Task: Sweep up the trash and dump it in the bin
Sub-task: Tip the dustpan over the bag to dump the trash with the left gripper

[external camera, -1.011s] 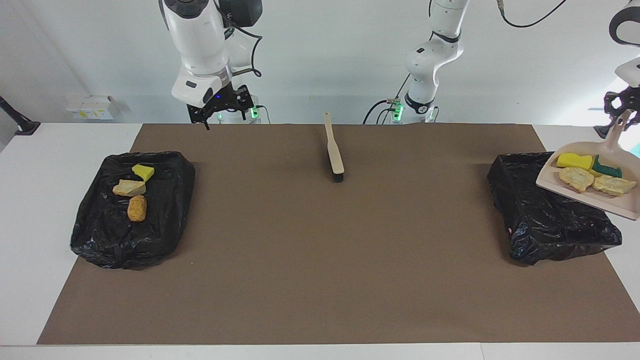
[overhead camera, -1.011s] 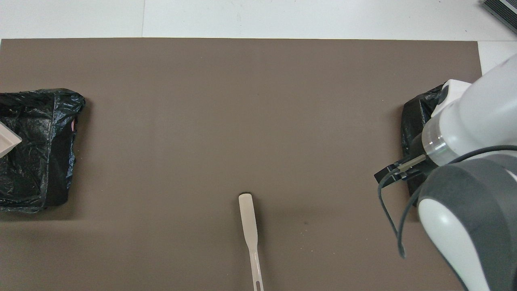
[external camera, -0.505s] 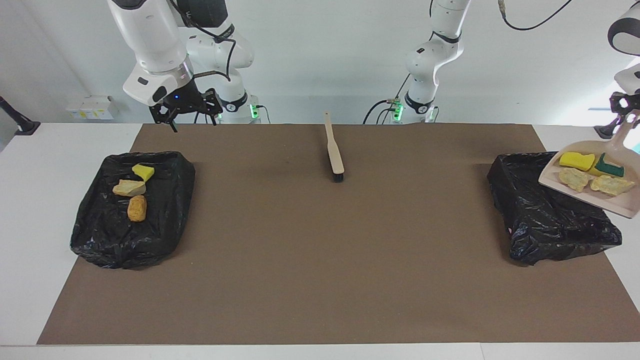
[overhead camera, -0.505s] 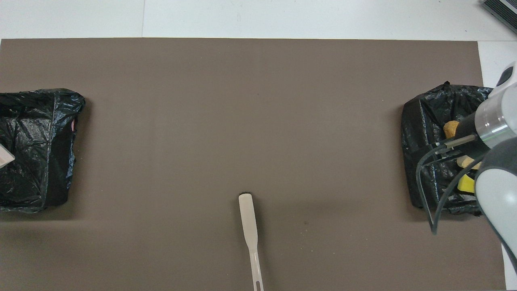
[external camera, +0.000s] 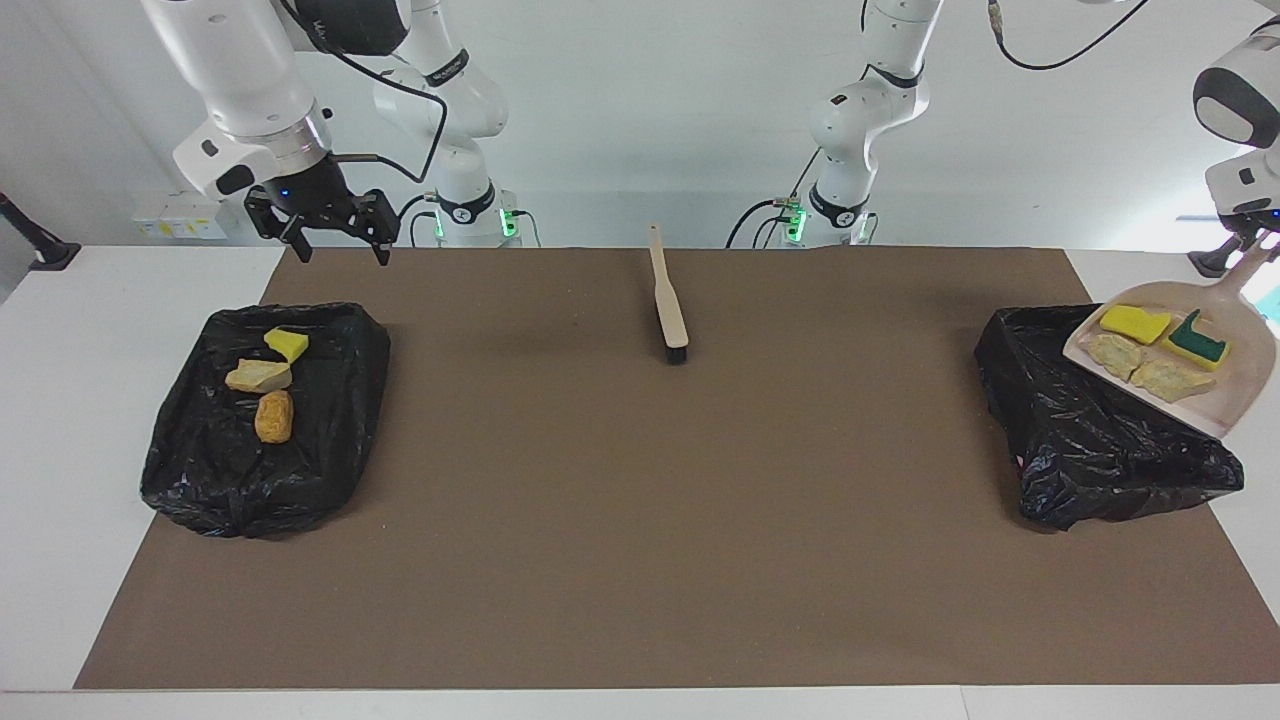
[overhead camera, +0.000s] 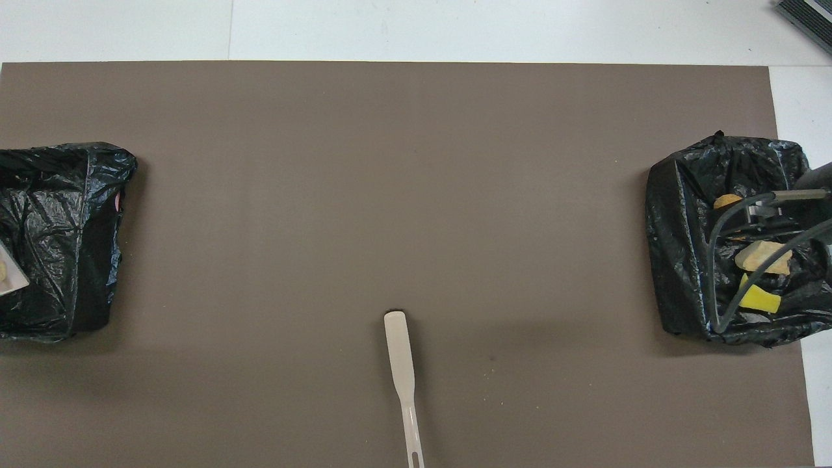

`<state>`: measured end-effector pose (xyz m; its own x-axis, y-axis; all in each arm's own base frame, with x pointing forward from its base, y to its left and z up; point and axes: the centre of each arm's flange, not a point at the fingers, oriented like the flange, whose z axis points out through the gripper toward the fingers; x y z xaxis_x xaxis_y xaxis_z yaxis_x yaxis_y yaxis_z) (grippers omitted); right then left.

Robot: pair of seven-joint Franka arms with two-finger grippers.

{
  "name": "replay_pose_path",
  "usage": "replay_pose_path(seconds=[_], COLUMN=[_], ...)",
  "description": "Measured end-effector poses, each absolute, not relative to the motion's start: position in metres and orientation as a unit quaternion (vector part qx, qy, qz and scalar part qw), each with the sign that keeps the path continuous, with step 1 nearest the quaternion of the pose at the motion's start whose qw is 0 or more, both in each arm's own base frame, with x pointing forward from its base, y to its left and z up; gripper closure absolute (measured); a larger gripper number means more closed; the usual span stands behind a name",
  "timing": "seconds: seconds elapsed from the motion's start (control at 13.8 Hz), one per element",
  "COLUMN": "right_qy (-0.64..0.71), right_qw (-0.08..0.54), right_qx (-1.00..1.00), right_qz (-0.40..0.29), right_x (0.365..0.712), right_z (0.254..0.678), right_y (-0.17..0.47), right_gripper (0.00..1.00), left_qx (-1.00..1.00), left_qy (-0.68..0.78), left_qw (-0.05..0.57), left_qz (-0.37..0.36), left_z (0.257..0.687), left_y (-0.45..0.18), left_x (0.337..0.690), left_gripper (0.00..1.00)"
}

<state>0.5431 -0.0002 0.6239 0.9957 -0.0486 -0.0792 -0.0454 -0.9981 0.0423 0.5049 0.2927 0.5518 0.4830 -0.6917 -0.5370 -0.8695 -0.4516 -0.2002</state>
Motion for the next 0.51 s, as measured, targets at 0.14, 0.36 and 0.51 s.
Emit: replay_pose_path(seconds=[0.14,0.36,0.51], right_qy=[-0.026,-0.02,-0.019], right_qw=[0.019,0.019,0.015], right_qx=[0.999,0.999,1.0], right_qz=[-0.04,-0.024,-0.015], right_x=[0.544,0.545,0.544], right_z=[0.623,0.635,0.644], right_y=[-0.011,-0.008,-0.006], right_gripper=[0.0,0.0,0.0], left_qx=[-0.807,-0.775,-0.759], left_qy=[0.491,0.513,0.524], left_qw=[0.252,0.283,0.297], left_qz=[0.21,0.237,0.249], left_z=[0.554,0.557,0.557], left_y=[0.275,0.258,0.248], left_x=[0.516,0.527,0.533], left_gripper=[0.69,0.69,0.69])
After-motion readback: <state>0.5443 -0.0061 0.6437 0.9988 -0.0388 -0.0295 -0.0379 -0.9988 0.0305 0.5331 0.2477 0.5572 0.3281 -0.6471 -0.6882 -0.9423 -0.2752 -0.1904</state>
